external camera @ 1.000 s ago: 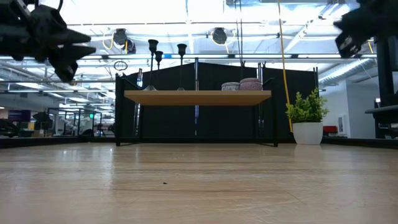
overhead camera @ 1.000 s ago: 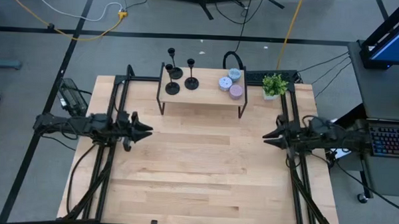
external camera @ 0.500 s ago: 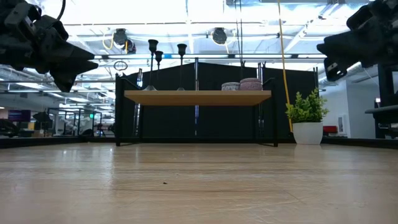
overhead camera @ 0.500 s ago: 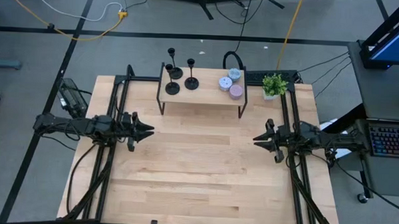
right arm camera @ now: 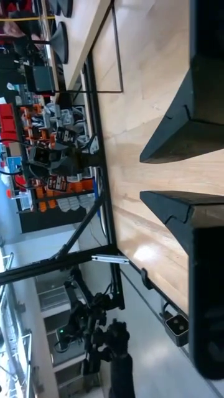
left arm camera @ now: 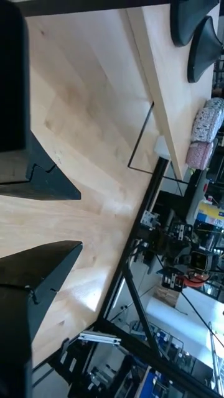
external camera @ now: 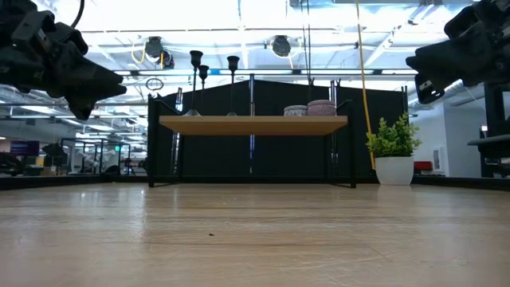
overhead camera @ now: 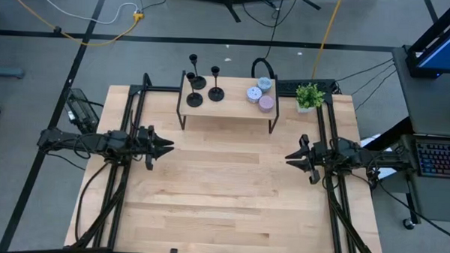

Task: Pick & Place candle stick holders
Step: Return to Home Position

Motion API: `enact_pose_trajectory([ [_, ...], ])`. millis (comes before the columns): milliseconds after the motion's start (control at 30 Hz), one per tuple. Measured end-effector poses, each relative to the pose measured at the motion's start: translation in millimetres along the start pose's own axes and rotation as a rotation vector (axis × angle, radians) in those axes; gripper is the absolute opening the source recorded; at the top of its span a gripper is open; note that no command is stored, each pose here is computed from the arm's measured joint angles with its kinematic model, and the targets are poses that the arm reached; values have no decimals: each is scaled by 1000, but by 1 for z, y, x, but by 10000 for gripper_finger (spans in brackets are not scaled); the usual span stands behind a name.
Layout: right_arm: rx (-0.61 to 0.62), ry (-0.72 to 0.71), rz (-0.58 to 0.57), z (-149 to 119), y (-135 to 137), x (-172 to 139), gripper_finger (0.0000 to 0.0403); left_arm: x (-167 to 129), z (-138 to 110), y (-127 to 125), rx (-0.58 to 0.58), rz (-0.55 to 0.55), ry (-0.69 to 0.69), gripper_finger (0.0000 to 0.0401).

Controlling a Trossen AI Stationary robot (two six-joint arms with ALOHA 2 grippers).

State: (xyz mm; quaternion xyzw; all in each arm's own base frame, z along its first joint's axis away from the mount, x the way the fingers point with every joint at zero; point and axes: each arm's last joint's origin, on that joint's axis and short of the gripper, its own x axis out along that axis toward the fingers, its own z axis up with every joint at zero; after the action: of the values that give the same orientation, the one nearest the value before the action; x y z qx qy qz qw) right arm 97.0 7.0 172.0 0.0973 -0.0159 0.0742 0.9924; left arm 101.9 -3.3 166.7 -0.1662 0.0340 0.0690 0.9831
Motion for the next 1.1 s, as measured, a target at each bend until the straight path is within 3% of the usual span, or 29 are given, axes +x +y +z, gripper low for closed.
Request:
enact_pose_trajectory([
  [1100,0,2,0,0,0,0,73,0,0,0,-16,-1,-5,120],
])
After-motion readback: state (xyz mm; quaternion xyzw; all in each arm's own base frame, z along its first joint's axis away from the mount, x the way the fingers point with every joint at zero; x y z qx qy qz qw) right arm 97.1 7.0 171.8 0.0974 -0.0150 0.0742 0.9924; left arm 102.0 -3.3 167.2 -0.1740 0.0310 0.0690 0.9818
